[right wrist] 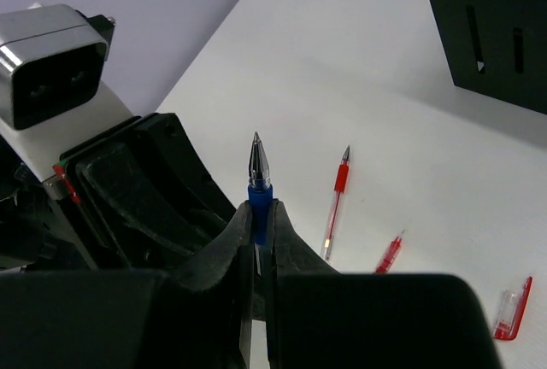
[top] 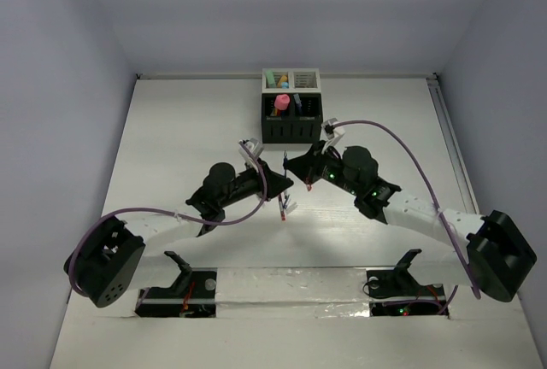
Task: Sort the stationery into containers
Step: Move the pen cap to the center of the board.
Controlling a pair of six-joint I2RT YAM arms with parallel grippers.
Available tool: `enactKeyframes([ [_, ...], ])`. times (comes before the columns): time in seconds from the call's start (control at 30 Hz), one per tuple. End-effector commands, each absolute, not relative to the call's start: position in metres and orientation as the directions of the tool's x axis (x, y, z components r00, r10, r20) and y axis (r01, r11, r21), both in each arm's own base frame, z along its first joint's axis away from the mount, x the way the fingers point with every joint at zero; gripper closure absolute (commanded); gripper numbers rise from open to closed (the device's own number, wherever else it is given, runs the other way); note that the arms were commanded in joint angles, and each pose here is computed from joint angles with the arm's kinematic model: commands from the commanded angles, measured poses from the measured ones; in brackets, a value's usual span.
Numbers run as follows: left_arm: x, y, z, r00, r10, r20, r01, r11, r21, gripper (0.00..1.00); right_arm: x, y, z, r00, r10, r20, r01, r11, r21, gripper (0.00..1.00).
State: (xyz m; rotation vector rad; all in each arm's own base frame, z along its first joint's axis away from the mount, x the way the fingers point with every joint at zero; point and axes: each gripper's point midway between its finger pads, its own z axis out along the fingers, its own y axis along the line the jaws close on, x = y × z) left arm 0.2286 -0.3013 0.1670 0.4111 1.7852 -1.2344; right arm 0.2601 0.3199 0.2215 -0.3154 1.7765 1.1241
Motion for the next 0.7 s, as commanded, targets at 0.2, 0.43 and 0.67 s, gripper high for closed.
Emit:
enactKeyframes([
  [0.2, 0.232, -0.303, 0.194, -0.462, -0.236, -0.855, 0.744, 0.422, -0.518, 1.00, 0.267, 0.312, 0.247, -0.426, 0.317, -0.847, -0.626, 0.572, 0.529, 1.00],
  [0.43, 0.239, -0.291, 0.200, -0.411, -0.235, -0.881, 0.727, 0.498, -0.472, 1.00, 0.261, 0.297, 0.262, -0.350, 0.151, -0.925, -0.678, 0.641, 0.361, 0.48],
  [0.67, 0.253, -0.257, 0.213, -0.333, -0.313, -0.889, 0.629, 0.629, -0.457, 1.00, 0.258, 0.270, 0.233, -0.387, 0.057, -0.920, -0.685, 0.651, 0.328, 0.79],
])
